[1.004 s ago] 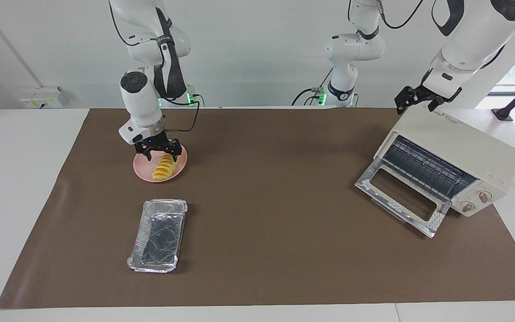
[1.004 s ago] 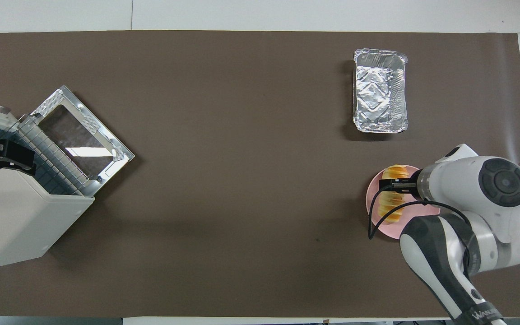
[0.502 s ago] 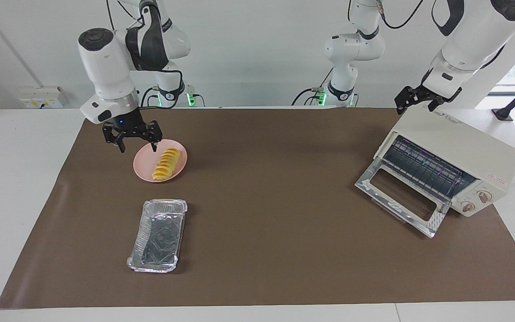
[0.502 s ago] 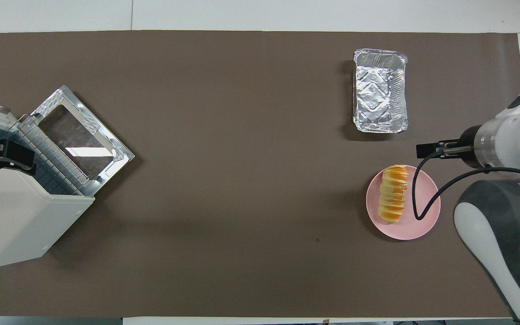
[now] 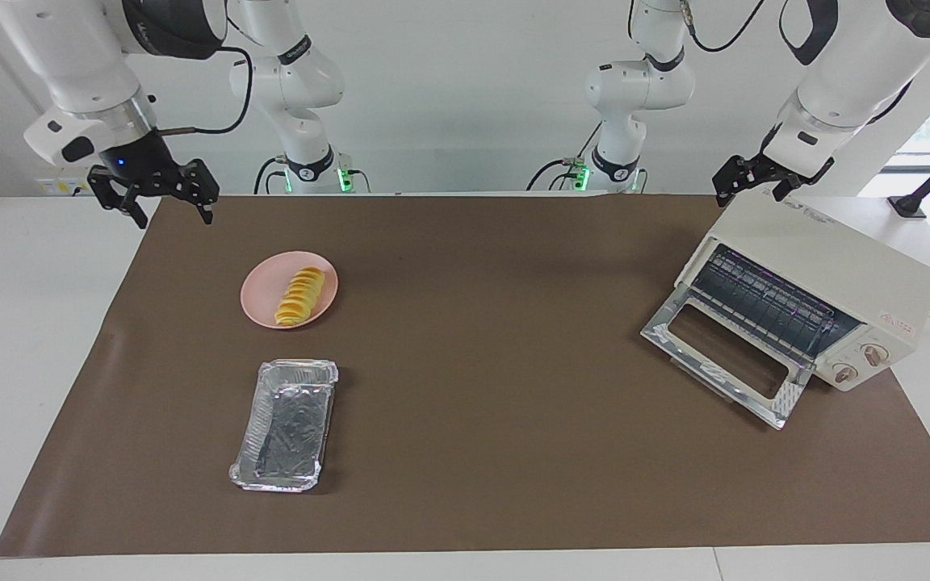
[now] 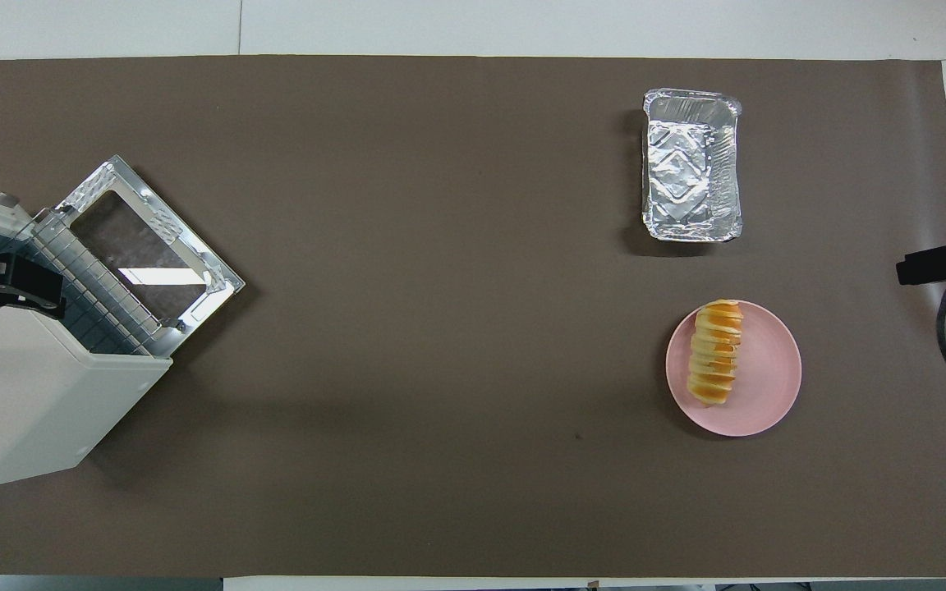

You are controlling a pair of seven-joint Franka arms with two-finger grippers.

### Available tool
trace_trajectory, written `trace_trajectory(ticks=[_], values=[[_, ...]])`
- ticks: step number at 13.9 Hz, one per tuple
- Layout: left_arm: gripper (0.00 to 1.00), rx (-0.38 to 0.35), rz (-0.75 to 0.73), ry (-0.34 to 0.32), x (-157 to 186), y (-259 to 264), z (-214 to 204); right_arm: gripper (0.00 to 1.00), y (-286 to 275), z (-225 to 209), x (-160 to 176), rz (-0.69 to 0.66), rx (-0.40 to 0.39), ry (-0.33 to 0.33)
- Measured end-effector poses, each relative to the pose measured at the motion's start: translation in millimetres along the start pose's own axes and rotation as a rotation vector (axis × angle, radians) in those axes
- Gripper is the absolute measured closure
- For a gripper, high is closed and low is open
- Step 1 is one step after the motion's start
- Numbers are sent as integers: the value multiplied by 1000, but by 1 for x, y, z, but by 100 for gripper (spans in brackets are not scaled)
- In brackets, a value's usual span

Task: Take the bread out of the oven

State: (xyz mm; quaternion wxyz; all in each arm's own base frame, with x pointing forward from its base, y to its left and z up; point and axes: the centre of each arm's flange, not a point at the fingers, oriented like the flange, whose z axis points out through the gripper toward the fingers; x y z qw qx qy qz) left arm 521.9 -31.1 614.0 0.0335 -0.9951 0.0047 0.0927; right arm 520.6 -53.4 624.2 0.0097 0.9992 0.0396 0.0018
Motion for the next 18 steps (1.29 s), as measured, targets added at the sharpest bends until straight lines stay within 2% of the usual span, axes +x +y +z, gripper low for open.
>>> trace_trajectory(ticks=[3,8,18], values=[[0,0,0,0,0,0,0,0,4,-15,-7,8,7,-40],[0,0,0,0,0,0,0,0,5,-5,1,9,10,-69],[0,0,0,0,0,0,0,0,7,-1,3,13,11,-76]])
